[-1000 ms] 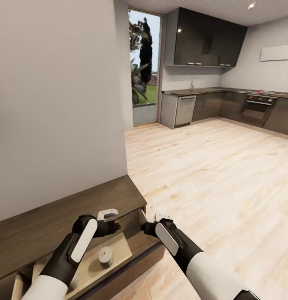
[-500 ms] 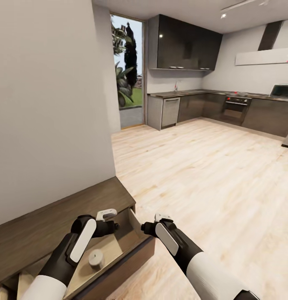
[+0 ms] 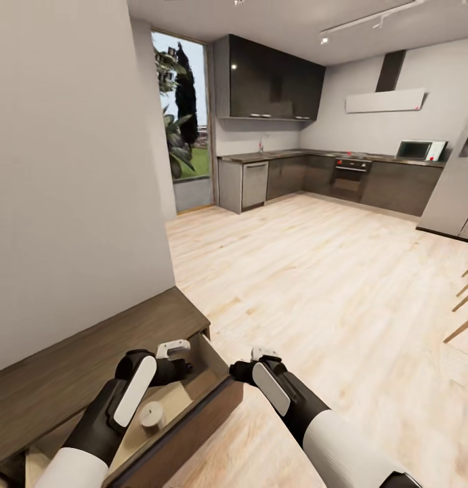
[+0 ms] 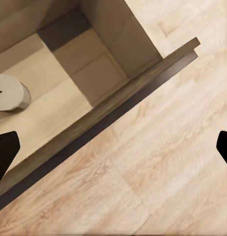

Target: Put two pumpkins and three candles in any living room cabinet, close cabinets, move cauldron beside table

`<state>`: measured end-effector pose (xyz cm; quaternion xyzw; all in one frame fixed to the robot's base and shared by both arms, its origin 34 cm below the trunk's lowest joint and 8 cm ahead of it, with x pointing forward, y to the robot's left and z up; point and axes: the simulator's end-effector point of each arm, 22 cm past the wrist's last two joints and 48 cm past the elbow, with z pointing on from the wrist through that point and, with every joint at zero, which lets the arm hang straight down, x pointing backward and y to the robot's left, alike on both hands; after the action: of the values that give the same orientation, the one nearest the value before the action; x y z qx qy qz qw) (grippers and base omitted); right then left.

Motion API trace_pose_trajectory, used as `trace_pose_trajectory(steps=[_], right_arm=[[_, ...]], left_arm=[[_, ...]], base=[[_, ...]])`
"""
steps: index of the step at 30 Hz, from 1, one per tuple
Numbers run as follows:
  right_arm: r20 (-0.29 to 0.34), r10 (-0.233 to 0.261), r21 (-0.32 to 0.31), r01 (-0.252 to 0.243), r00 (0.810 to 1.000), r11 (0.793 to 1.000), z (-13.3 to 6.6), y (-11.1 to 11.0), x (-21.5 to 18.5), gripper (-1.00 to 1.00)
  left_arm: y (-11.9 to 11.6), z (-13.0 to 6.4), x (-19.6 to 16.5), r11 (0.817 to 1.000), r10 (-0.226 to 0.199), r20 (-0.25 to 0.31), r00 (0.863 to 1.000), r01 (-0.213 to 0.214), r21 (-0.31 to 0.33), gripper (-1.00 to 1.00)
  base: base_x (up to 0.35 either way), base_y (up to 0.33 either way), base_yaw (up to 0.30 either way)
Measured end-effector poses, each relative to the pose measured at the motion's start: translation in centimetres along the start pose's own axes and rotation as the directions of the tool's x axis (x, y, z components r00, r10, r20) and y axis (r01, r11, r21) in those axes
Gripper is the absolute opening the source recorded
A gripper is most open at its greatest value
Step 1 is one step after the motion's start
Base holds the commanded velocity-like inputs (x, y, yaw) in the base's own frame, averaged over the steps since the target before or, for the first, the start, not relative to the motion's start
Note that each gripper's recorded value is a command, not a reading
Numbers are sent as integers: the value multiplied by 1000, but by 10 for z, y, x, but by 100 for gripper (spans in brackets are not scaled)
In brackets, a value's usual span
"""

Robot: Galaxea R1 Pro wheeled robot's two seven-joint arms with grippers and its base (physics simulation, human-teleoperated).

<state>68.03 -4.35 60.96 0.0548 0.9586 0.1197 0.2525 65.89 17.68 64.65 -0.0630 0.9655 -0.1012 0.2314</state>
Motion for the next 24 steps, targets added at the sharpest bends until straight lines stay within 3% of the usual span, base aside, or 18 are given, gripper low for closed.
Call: trace_pose_trajectory(steps=[24], right_arm=[[28, -4, -5, 4, 1000, 1000, -11, 4, -11, 100]], left_arm=[[-4, -12, -9, 1000, 6, 27, 1000, -6, 5, 100]], base=[[-8, 6, -221]])
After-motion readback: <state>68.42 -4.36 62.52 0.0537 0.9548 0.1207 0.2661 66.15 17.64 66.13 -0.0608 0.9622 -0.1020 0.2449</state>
